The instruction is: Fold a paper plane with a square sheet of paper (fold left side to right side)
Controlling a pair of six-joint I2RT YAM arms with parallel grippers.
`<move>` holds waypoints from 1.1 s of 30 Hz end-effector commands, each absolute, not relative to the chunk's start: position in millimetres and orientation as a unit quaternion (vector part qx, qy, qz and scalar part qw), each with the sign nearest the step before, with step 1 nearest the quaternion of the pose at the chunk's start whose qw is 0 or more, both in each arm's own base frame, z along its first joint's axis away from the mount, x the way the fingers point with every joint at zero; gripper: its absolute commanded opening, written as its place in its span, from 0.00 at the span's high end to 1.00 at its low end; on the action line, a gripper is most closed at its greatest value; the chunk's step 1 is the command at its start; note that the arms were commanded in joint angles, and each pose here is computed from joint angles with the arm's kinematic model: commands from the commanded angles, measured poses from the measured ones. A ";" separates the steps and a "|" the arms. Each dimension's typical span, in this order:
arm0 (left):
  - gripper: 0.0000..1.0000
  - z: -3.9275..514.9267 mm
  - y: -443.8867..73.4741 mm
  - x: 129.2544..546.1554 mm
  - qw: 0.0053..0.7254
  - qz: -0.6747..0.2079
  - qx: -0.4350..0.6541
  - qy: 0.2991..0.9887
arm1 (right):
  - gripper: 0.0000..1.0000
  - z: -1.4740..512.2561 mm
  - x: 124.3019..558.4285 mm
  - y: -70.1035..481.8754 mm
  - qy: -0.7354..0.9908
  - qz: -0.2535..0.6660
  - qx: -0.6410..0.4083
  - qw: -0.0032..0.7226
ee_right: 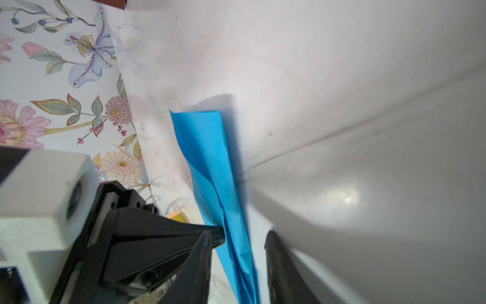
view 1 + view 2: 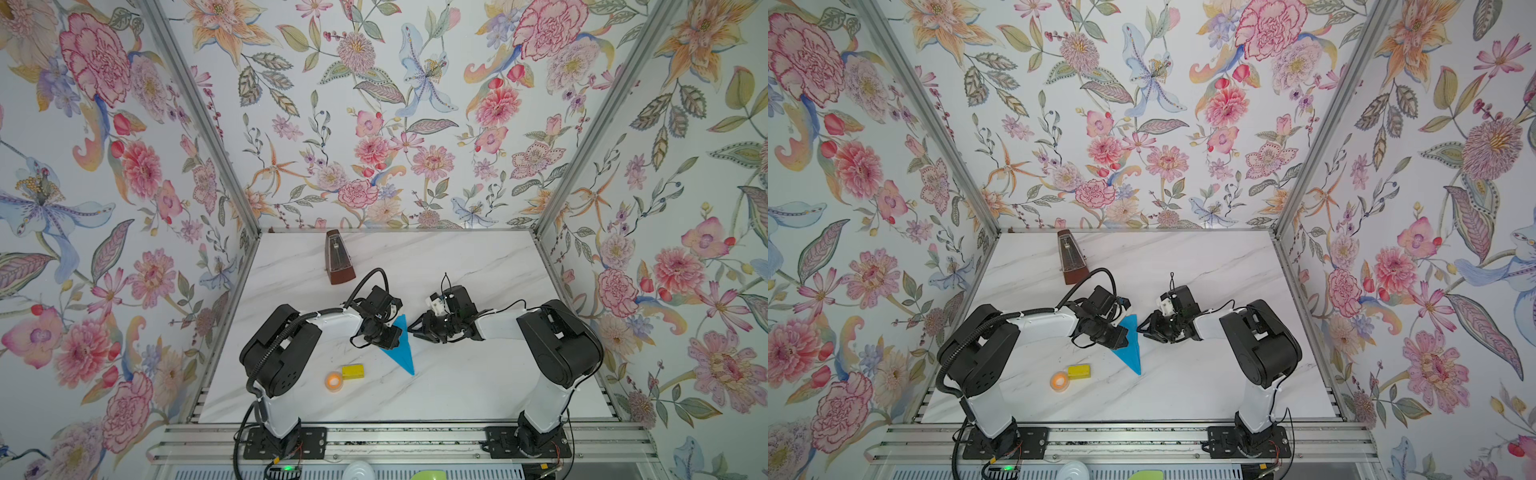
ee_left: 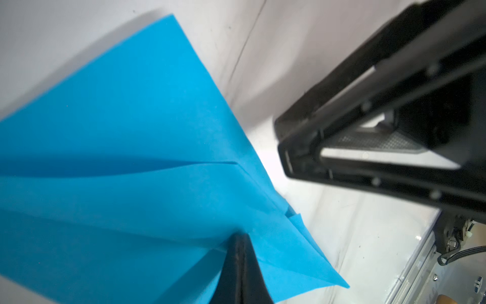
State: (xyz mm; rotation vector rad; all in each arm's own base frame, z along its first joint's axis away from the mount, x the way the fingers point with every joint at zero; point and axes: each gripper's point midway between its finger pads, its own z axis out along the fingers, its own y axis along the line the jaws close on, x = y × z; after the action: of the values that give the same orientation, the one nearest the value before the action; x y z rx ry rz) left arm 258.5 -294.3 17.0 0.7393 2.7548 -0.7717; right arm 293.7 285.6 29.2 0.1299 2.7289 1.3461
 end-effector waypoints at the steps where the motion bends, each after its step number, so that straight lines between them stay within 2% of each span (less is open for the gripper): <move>1: 1.00 -10.1 -275.3 230.9 0.035 -0.228 0.254 0.939 | 0.63 14.8 298.3 283.1 0.905 0.422 0.036 0.042; 11: 1.00 -8.6 -275.9 234.4 0.042 -0.226 0.252 0.940 | 0.66 20.3 280.0 307.4 0.881 0.473 -0.001 -0.008; 24: 1.00 1.4 -275.5 238.8 0.056 -0.222 0.251 0.941 | 0.78 24.0 266.0 303.5 0.882 0.471 0.002 -0.011; 29: 1.00 6.0 -277.0 241.7 0.062 -0.223 0.249 0.940 | 0.77 27.3 264.2 305.4 0.881 0.473 -0.002 -0.013; 33: 1.00 11.7 -277.5 244.6 0.070 -0.223 0.249 0.940 | 0.85 26.0 265.2 303.5 0.885 0.465 0.002 -0.012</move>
State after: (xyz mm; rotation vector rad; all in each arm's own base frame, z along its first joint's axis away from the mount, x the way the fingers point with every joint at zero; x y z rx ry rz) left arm 256.6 -293.0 18.4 0.7517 2.7562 -0.7555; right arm 270.7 306.4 23.2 0.0008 2.7833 1.4977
